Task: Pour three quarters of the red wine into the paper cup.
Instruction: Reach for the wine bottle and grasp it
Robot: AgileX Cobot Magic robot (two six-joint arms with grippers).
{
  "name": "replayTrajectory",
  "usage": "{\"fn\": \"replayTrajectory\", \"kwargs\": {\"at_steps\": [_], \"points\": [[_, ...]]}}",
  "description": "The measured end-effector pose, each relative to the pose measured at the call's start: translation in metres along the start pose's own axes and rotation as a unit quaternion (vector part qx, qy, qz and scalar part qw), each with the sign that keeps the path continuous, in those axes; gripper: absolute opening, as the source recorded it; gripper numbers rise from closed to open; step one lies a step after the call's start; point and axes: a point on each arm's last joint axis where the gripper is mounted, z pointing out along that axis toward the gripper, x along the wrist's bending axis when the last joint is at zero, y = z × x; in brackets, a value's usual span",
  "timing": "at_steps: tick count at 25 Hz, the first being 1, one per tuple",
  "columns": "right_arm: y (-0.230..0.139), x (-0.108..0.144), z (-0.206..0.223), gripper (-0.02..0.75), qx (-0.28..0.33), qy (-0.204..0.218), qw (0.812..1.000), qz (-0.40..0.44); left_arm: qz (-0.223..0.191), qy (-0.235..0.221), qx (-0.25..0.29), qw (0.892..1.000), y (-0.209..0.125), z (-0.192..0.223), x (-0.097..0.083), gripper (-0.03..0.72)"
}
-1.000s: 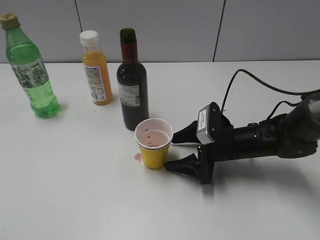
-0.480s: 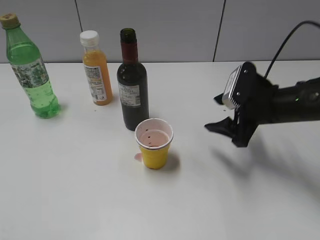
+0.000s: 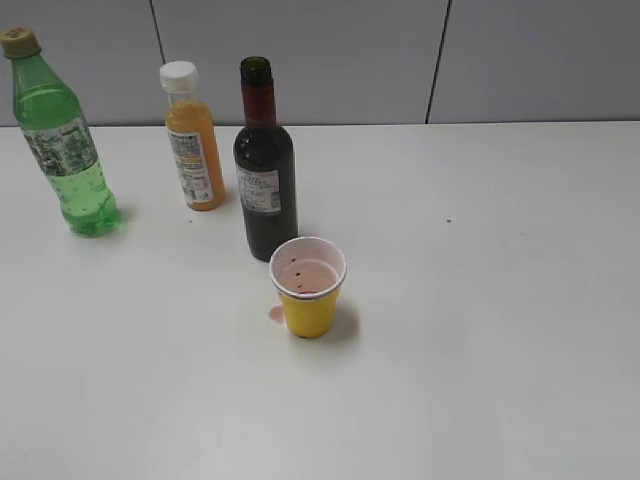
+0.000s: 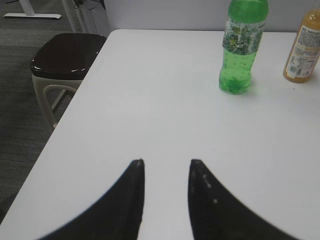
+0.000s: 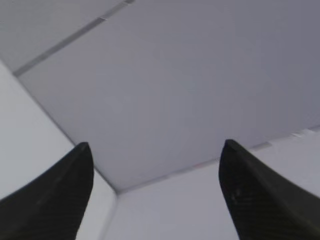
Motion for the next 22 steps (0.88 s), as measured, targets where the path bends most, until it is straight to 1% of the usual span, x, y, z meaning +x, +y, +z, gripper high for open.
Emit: {"fn": "replayTrajectory", "kwargs": {"at_steps": [2,3,5,7,8,9,11,12,14,15,17,18,20,22], "points": [[-0.002,-0.023,-0.034,0.592,0.032,-0.073,0.997,-0.021,0.000,0.000,0.000,1.000,0.000,0.000,0.000,0.236],[-0.006,-0.032,-0.052,0.592,0.058,-0.106,0.992,-0.033,0.000,0.000,0.000,1.000,0.000,0.000,0.000,0.236],[-0.018,-0.044,-0.085,0.592,0.127,-0.147,0.980,-0.045,0.000,0.000,0.000,1.000,0.000,0.000,0.000,0.236],[-0.032,-0.046,-0.113,0.592,0.204,-0.156,0.966,-0.038,0.000,0.000,0.000,1.000,0.000,0.000,0.000,0.236],[-0.040,-0.045,-0.125,0.592,0.246,-0.150,0.957,-0.030,0.000,0.000,0.000,1.000,0.000,0.000,0.000,0.236],[-0.046,-0.043,-0.138,0.592,0.271,-0.145,0.951,-0.008,0.000,0.000,0.000,1.000,0.000,0.000,0.000,0.236],[-0.057,-0.033,-0.157,0.592,0.318,-0.114,0.940,0.044,0.000,0.000,0.000,1.000,0.000,0.000,0.000,0.236],[-0.060,-0.028,-0.166,0.592,0.327,-0.099,0.937,0.074,0.000,0.000,0.000,1.000,0.000,0.000,0.000,0.236],[-0.060,-0.013,-0.178,0.592,0.313,-0.047,0.936,0.152,0.000,0.000,0.000,1.000,0.000,0.000,0.000,0.236],[-0.058,-0.006,-0.182,0.592,0.298,-0.020,0.936,0.187,0.000,0.000,0.000,1.000,0.000,0.000,0.000,0.236],[-0.047,0.011,-0.190,0.592,0.238,0.051,0.931,0.272,0.000,0.000,0.000,1.000,0.000,0.000,0.000,0.236],[-0.043,0.016,-0.194,0.592,0.213,0.074,0.927,0.300,0.000,0.000,0.000,1.000,0.000,0.000,0.000,0.236],[-0.036,0.026,-0.206,0.592,0.159,0.110,0.917,0.348,0.000,0.000,0.000,1.000,0.000,0.000,0.000,0.236],[-0.036,0.034,-0.213,0.592,0.129,0.123,0.913,0.368,0.000,0.000,0.000,1.000,0.000,0.000,0.000,0.236]]}}
